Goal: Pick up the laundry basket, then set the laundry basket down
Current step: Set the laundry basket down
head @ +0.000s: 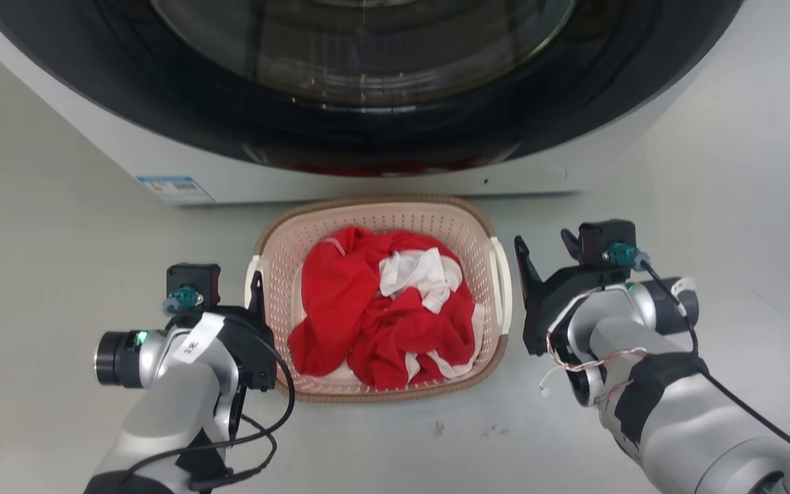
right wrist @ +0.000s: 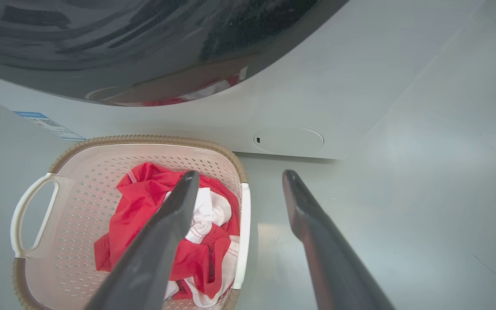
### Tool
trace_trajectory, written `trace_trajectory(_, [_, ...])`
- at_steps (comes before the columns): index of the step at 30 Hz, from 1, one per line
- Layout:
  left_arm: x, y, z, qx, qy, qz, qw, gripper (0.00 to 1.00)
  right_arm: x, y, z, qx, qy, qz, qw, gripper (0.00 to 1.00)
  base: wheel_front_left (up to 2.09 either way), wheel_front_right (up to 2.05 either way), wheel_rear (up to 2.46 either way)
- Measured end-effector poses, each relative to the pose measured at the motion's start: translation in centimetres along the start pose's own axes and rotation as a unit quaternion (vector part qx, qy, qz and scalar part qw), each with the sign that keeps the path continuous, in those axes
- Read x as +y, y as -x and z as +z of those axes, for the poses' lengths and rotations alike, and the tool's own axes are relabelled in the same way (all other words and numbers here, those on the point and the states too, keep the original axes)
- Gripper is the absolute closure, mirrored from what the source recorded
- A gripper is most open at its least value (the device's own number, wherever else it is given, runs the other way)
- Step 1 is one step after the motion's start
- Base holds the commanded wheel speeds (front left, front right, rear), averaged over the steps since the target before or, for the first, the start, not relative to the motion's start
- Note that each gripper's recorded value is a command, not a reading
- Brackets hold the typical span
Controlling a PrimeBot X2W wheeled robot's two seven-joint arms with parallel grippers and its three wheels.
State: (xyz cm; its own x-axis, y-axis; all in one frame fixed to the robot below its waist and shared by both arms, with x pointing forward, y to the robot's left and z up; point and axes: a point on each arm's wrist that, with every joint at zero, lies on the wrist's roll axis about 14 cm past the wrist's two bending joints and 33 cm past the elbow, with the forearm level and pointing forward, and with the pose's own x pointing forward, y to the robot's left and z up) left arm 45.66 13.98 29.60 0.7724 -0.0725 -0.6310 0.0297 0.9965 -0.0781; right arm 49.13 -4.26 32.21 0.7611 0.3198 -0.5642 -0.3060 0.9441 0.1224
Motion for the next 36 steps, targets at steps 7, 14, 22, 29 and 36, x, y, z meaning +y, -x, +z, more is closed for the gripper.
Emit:
trace_trajectory(7, [-0.8, 2.7, 2.3, -0.047, 0.015, -0.014, 0.999, 0.00, 0.6, 2.7, 2.1, -0.033, -0.023, -0.005, 0.999, 0.00, 0.00, 0.00, 0.00])
trace_trajectory(14, [-1.6, 6.0, 3.1, -0.087, 0.031, -0.027, 0.995, 0.00, 1.0, 5.8, 3.1, -0.063, -0.052, -0.007, 0.997, 0.00, 0.00, 0.00, 0.00])
trace_trajectory(22, [-2.3, 9.5, 2.8, -0.122, 0.039, -0.034, 0.991, 0.00, 1.9, 9.3, 2.6, -0.087, -0.066, -0.001, 0.994, 0.00, 0.00, 0.00, 0.00])
trace_trajectory(29, [-1.5, 13.1, 2.2, -0.161, 0.046, -0.029, 0.985, 0.00, 2.7, 12.7, 1.7, -0.117, -0.088, 0.009, 0.989, 0.00, 0.00, 0.00, 0.00])
trace_trajectory(36, [-0.8, 16.1, 2.9, -0.212, 0.059, -0.026, 0.975, 0.00, 3.2, 15.6, 2.0, -0.163, -0.097, 0.018, 0.982, 0.00, 0.00, 0.00, 0.00])
